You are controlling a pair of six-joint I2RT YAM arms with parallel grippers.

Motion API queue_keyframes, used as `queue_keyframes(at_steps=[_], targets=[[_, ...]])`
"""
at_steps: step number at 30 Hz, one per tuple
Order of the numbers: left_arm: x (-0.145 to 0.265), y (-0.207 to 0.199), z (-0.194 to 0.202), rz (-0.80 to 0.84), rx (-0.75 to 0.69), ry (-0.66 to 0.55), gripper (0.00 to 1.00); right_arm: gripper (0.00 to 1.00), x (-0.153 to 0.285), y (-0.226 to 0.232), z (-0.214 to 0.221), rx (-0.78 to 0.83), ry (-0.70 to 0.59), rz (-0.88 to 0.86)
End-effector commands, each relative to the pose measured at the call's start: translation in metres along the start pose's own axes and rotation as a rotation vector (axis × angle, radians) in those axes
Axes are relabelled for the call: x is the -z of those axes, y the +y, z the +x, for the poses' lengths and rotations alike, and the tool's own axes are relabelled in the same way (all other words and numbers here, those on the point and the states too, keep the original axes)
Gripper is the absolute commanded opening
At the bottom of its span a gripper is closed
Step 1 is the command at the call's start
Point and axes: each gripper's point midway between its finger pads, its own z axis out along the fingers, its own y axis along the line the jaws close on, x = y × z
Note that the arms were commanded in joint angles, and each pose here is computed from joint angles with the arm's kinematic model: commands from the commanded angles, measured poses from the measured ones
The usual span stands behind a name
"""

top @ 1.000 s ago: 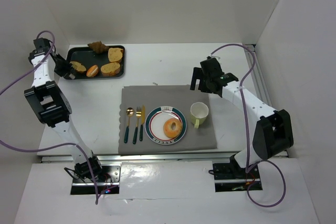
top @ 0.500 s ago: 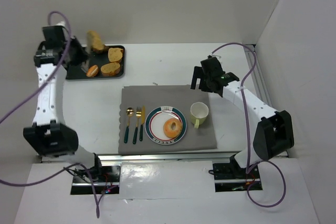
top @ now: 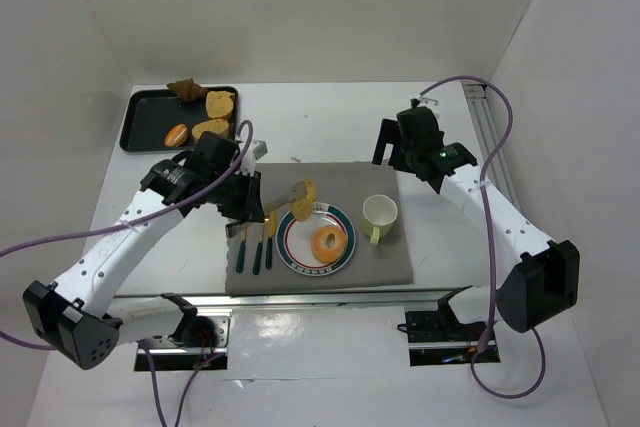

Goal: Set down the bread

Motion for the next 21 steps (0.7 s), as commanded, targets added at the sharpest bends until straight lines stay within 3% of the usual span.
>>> queue_keyframes(at_steps=[1,11,16,19,21], targets=[[0.009,-0.021,0.010,0.077,-0.091,-0.017,0.00,1.00,0.007,-0.003,0.000,0.003,0.008,-0.001],[-0.019,-0.012,0.034,-0.001,-0.113,0.070,0.03,1.00,0.009,-0.005,-0.003,0.001,-0.004,0.007],[-0.025,-0.022,0.041,0.030,-0.118,0.095,0.47,1.00,0.009,-0.005,-0.003,0.001,-0.004,0.007],[-0.021,-0.021,0.039,0.008,-0.127,0.089,0.60,1.00,0.011,-0.002,-0.006,-0.002,-0.008,-0.006],[-0.015,-0.025,0.033,0.014,-0.130,0.073,0.61,1.00,0.008,-0.002,-0.004,0.001,0.000,-0.001]])
